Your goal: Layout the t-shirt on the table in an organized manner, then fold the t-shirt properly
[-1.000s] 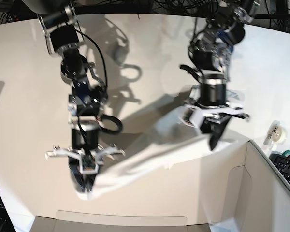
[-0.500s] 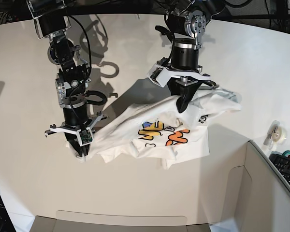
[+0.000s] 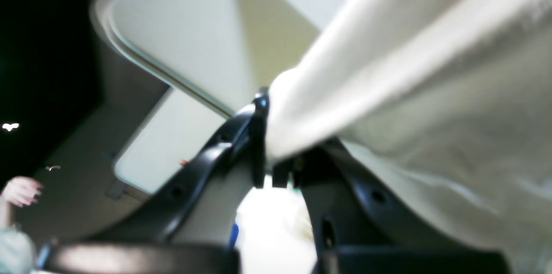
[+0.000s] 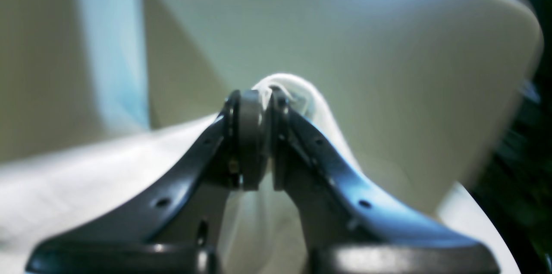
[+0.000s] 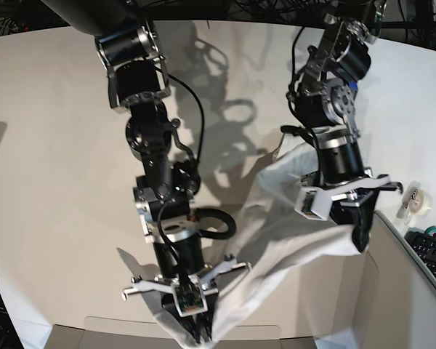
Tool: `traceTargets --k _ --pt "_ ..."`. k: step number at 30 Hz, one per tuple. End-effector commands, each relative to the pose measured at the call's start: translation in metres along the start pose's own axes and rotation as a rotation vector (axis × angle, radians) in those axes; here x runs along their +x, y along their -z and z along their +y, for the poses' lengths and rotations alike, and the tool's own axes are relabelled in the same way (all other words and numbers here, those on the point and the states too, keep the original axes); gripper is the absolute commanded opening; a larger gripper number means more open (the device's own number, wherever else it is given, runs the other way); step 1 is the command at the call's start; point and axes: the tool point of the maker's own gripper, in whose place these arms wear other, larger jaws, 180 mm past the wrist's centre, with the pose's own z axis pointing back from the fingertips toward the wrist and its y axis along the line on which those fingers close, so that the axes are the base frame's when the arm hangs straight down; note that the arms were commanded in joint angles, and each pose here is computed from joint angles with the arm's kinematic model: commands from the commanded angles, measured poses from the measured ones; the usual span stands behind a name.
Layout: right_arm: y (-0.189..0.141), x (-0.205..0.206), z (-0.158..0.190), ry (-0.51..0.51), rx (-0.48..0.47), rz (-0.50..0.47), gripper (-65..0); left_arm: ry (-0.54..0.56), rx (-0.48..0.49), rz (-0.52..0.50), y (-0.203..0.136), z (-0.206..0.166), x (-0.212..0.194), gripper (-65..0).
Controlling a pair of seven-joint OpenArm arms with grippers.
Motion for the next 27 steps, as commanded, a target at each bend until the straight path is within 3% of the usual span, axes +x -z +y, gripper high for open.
traceTargets --k 1,2,6,11,17,21,27 --pt "0.011 0.022 -0.010 -0.020 -0.020 -0.062 -65.0 -0.001 0.112 -0.054 0.015 0.034 0.014 -65.0" --pt "0.017 0.028 -0.009 -0.029 -0.016 -0.073 -65.0 0.007 0.155 -0.067 0.023 0.049 0.017 -65.0" --pt "0.039 0.080 0.046 -0.122 0.118 -0.189 -65.0 0.044 0.311 -0.122 0.047 0.105 0.030 -65.0" --pt "0.044 0.138 0.078 -0.186 0.115 -0.339 -65.0 0.092 0.435 -0.179 0.066 0.165 0.041 -65.0" --pt "0.043 0.189 0.072 -0.080 0.099 -0.478 -65.0 0.109 0.532 -0.238 0.075 0.217 0.060 -65.0" --pt "0.045 0.208 0.046 -0.028 0.039 -0.540 -65.0 0.145 0.589 -0.274 0.074 0.241 0.072 -65.0" --pt "0.037 0.246 0.031 -0.027 0.007 -0.684 -65.0 0.159 0.663 -0.321 0.071 0.279 0.089 -65.0"
